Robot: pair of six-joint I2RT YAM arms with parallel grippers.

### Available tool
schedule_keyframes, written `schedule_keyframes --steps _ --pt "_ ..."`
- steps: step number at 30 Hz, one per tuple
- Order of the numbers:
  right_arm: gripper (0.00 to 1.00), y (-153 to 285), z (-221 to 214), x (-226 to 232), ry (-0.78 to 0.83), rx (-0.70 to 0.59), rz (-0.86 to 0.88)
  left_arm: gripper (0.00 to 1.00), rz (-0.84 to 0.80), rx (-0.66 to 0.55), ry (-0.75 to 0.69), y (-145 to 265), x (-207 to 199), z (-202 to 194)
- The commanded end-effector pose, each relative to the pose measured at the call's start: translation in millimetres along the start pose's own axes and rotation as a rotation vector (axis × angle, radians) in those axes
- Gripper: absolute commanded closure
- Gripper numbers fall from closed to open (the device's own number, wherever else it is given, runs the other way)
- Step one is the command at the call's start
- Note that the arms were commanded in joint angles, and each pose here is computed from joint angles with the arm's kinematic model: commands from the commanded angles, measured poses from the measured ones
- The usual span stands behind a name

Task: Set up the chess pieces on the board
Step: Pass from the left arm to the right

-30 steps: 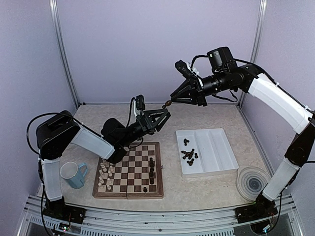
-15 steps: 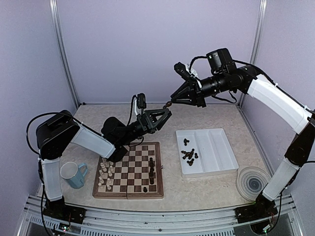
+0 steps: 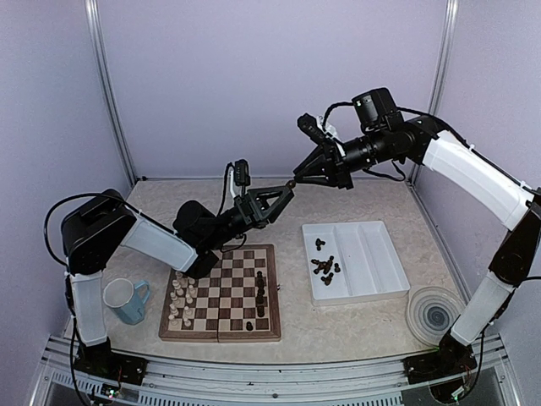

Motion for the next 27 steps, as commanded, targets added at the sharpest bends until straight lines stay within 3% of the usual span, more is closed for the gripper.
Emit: schedule_keyframes --steps 1,15,27 --pt "0.85 1.2 -4.4 -0.8 -0.009 0.012 -0.017 0.56 -0.283 -0.089 -0.162 4.4 -63.3 19.5" --pt "0.86 0.6 -10.7 -3.7 0.0 0.045 -0.06 0.68 -0.279 -0.083 -0.144 5.3 -61.7 19.0" --pt "0.86 2.2 -11.0 -6.0 0.007 0.053 -0.086 0.85 -0.254 -0.098 -0.097 10.0 -55.6 21.3"
Point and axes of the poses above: each gripper's point midway between its finger pads, its own y axis back along the fingers, its own x axis along the line the jaws close on, z = x × y, the point moved 7 cm from there along y, back along the fingers, and after that the axes turned 6 degrees about y, right-handed, at the moved point
